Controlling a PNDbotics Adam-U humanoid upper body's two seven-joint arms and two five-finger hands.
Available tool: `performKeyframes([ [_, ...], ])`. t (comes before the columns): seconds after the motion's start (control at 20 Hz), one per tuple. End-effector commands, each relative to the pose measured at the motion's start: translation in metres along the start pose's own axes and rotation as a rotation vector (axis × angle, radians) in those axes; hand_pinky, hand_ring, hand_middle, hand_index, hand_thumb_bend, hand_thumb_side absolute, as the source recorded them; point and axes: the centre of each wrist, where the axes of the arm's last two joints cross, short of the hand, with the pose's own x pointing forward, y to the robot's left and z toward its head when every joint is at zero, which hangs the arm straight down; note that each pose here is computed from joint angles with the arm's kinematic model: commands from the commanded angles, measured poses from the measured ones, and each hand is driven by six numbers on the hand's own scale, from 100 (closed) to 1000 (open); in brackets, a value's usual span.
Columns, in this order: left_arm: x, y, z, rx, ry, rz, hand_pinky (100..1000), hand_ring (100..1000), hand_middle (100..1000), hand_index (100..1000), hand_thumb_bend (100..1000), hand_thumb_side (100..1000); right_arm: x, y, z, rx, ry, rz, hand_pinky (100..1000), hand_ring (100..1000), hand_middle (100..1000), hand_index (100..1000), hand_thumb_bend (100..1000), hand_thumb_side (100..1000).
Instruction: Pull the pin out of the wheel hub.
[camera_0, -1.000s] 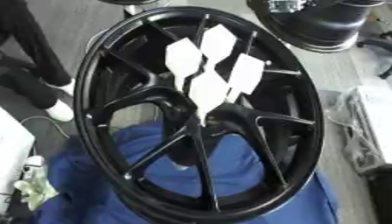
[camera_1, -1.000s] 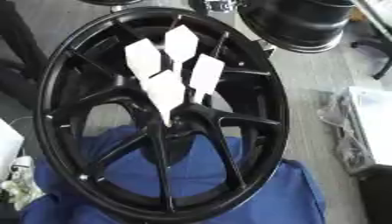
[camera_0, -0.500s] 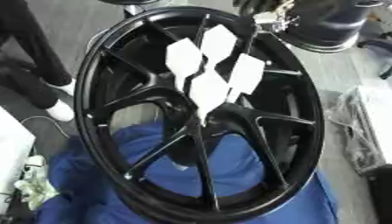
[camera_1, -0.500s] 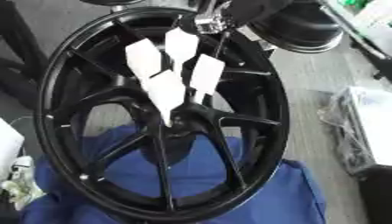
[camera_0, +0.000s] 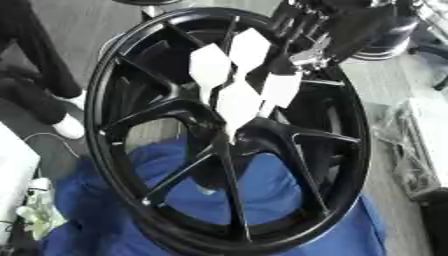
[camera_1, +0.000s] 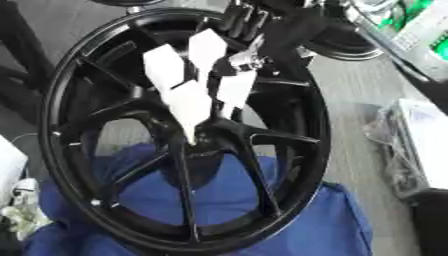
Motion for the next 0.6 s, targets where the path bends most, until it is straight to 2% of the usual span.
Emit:
performKeyframes([
  [0.05, 0.0075, 0.0063, -0.0043, -0.007, -0.026, -0.023, 632, 699, 658, 693, 160, 879, 0.0040, -0.0068, 0.0097, 0.059, 0.081, 0.003, 820, 802, 748, 831, 513, 511],
  [0.2, 0.0068, 0.0062, -0.0039, -0.010, -0.023, -0.025, 632, 699, 657, 692, 159, 880, 0.0074, -0.0069, 0.0079, 0.064, 0.093, 0.023, 821, 805, 749, 833, 522, 517],
  [0.45, 0.0061, 0.0062, -0.0035, -0.015, -0.019, -0.026, 631, 699, 655, 689, 159, 880, 0.0132, -0.0097, 0.0115, -0.001, 0.102, 0.051, 819, 802, 746, 829, 519, 493],
  [0.6, 0.0064, 0.0060, -0.0036, -0.015, -0.020, -0.026, 631, 699, 654, 688, 159, 880, 0.0117, -0.0079, 0.0075, 0.019, 0.120, 0.056, 818, 801, 741, 824, 518, 495],
])
